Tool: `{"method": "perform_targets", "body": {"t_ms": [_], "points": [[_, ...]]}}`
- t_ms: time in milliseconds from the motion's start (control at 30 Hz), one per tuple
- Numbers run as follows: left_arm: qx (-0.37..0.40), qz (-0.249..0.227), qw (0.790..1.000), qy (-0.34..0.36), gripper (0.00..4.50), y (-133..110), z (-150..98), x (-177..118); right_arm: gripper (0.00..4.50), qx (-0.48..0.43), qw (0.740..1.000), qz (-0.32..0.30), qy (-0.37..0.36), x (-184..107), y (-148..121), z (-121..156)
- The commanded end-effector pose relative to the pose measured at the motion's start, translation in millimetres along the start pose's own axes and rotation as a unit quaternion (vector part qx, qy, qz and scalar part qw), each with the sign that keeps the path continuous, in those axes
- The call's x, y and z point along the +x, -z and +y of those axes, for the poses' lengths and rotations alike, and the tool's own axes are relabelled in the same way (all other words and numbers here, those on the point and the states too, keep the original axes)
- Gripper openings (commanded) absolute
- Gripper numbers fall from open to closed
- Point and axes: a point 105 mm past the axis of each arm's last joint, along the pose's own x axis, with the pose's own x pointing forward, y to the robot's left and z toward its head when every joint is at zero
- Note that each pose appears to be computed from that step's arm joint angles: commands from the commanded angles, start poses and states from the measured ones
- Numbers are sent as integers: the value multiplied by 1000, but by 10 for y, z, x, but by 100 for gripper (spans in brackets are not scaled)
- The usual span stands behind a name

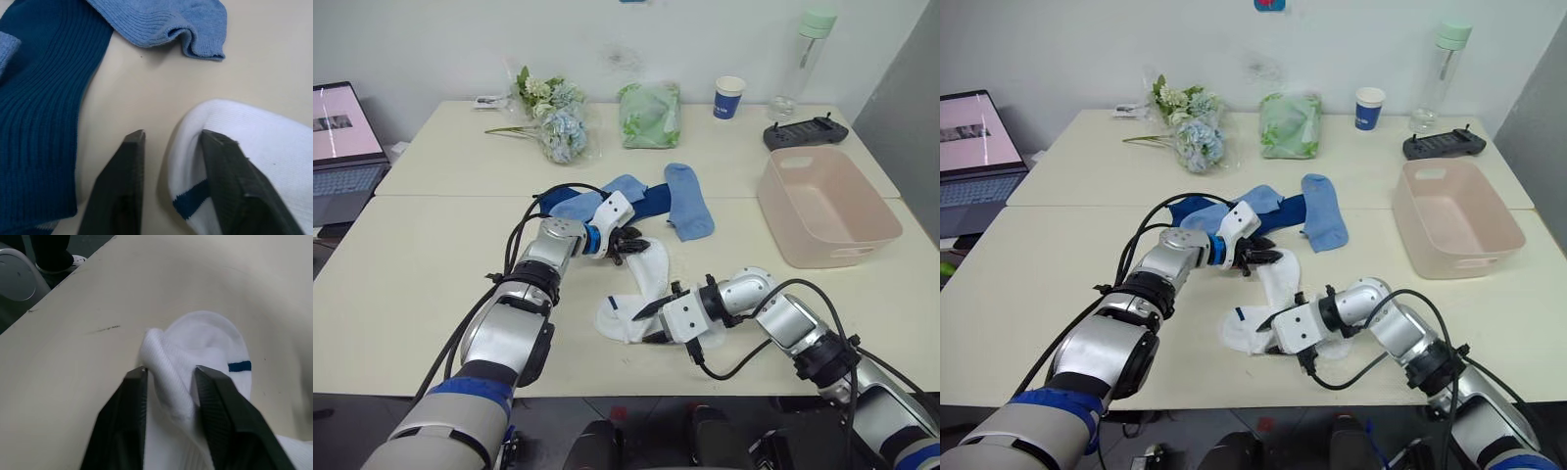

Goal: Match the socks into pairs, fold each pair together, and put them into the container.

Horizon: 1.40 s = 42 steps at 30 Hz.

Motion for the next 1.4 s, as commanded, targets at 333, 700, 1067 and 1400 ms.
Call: {"method": "perform_targets", "body": {"t_ms": [333,700,1067,1400], "points": [[-24,-48,998,-27,3,-97,94,-116,0,-18,999,-9,36,-338,-28,-88],[-94,-108,986,-80,3,-77,-359,-665,0,-55,996,46,60,-712,238,-297],[-187,-99,963,-168,0,211,-922,-890,108,-24,999,2,39,-804,166,-260],[-164,-96,958,-216,0,320,-812,-1132,448,188,963,-5,193,-1291,365,-260]]}}
